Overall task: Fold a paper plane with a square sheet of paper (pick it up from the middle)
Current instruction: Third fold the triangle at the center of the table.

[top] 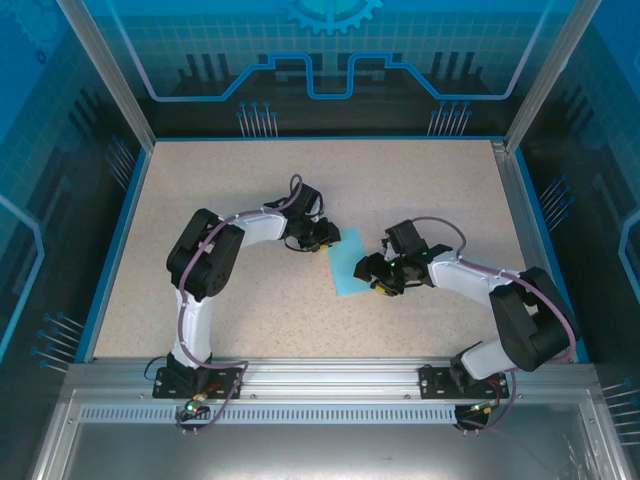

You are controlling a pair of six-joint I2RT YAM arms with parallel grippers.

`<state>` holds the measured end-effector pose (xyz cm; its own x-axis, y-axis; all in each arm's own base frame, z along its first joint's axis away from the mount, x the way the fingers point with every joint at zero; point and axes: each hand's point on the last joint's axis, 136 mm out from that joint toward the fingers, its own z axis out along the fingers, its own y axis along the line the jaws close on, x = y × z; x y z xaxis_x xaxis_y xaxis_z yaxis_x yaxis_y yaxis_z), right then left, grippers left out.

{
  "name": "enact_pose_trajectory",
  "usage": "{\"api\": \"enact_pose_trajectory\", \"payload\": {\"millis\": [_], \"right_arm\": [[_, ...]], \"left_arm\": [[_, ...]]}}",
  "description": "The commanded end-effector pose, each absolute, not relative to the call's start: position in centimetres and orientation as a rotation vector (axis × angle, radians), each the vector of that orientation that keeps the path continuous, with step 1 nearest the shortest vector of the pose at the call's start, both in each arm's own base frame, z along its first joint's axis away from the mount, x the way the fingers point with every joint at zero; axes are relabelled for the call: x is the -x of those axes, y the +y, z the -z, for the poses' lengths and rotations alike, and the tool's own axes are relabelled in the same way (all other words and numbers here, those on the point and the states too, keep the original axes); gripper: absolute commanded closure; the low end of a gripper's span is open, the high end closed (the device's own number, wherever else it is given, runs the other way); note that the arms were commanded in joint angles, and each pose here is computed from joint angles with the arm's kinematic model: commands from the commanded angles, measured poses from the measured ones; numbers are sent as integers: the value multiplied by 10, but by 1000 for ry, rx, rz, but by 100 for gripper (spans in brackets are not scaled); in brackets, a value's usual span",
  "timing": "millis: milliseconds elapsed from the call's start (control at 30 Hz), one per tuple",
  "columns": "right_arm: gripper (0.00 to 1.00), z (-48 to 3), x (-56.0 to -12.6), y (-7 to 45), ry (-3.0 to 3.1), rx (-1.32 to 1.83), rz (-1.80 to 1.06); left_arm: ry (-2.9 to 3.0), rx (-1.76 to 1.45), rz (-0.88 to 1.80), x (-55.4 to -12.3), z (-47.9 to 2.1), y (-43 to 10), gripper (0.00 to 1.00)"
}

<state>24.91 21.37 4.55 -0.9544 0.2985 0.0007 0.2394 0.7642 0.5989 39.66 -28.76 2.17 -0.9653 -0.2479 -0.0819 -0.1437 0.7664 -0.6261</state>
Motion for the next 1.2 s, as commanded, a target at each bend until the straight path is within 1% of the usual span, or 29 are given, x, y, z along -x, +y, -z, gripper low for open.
{"api": "enact_pose_trajectory", "payload": {"millis": [0,167,367,633,733,933,1167], "right_arm": [[42,-43,-238,237,2914,-419,-1069],[41,-40,-233,258,2942,-376,-1120],[41,-35,-238,261,2914,-414,-1110],[41,-35,-266,247,2821,-508,-1067],[41,-41,-271,245,2788,-495,-1070],[37,-43,-270,231,2784,-459,-971],[36,-39,-273,213,2817,-467,-883]], "left_arm": [[2884,385,926,-384,6,-277,68],[2884,384,929,-384,4,-277,69],[2883,385,937,-384,3,-277,69],[2886,387,945,-382,5,-278,69],[2884,386,943,-382,5,-278,69],[2889,387,943,-382,7,-278,69],[2895,387,936,-381,9,-276,69]]}}
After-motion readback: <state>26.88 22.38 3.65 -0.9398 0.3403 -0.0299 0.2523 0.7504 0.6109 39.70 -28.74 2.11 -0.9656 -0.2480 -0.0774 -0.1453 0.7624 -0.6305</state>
